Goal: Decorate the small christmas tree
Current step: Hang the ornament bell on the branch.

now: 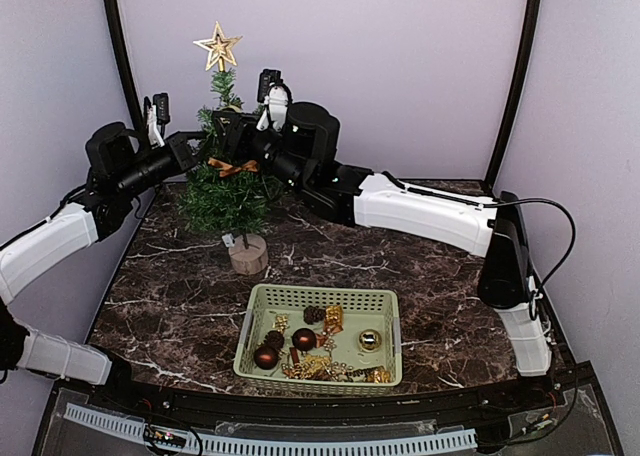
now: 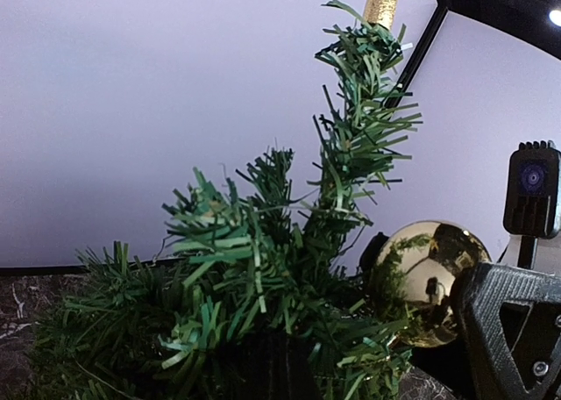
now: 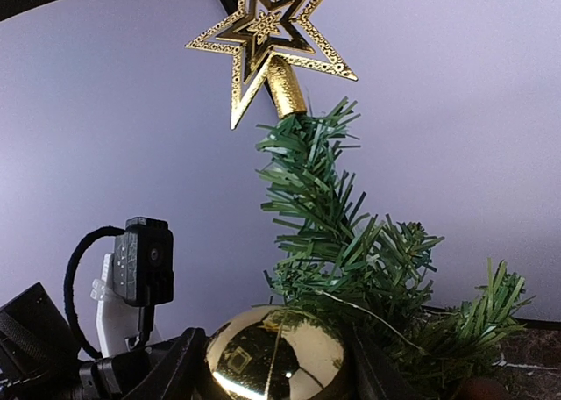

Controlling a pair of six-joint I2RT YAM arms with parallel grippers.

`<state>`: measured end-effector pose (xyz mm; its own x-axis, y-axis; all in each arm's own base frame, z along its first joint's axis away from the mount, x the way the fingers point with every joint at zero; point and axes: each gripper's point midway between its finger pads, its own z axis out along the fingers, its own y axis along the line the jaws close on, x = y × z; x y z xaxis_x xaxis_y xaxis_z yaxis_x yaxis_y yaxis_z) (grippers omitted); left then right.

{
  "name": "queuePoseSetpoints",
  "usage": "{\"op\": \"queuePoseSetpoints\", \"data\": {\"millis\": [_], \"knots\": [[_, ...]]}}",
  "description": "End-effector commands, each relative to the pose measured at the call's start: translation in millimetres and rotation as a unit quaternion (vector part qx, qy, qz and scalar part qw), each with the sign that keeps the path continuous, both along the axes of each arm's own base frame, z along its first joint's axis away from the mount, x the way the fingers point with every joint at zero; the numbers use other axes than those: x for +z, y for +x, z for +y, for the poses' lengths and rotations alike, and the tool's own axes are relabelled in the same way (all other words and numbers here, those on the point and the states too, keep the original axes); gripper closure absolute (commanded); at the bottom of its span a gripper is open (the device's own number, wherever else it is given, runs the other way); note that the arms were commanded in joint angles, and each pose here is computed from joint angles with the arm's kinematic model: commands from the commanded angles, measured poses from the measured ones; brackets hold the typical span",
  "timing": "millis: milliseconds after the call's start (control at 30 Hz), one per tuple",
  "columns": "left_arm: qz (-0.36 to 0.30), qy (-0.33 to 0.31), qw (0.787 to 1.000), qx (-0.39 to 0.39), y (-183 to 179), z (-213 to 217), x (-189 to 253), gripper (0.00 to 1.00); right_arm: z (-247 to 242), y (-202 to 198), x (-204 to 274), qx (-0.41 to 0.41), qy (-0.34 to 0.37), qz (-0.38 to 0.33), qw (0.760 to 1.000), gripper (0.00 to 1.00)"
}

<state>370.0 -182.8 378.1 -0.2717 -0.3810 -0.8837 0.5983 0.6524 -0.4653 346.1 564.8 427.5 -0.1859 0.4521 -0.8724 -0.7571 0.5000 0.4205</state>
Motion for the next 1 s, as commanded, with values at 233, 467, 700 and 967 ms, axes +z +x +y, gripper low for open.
{"op": "queuePoseSetpoints", "data": {"millis": [233, 467, 700, 967], "knots": [[-0.059, -0.013, 0.998, 0.005, -0.9, 3.1, 43.1, 1.0, -7.6, 7.9, 7.7, -0.019, 0.018, -0.008, 1.0, 0.56], [-0.051, -0.01, 0.999, 0.003, 9.9, -0.8, 37.8, 1.0, -6.0, 9.6, 4.0, -0.02, 0.015, -0.004, 1.0, 0.56], [-0.032, -0.002, 0.999, 0.009, 13.5, 0.0, 24.6, 1.0, -7.5, 13.3, -7.1, -0.033, 0.009, 0.005, 0.999, 0.56], [-0.036, -0.001, 0.999, 0.009, 6.1, 2.3, 24.9, 1.0, -8.5, 12.0, -7.6, -0.029, 0.009, 0.004, 1.0, 0.55]]}}
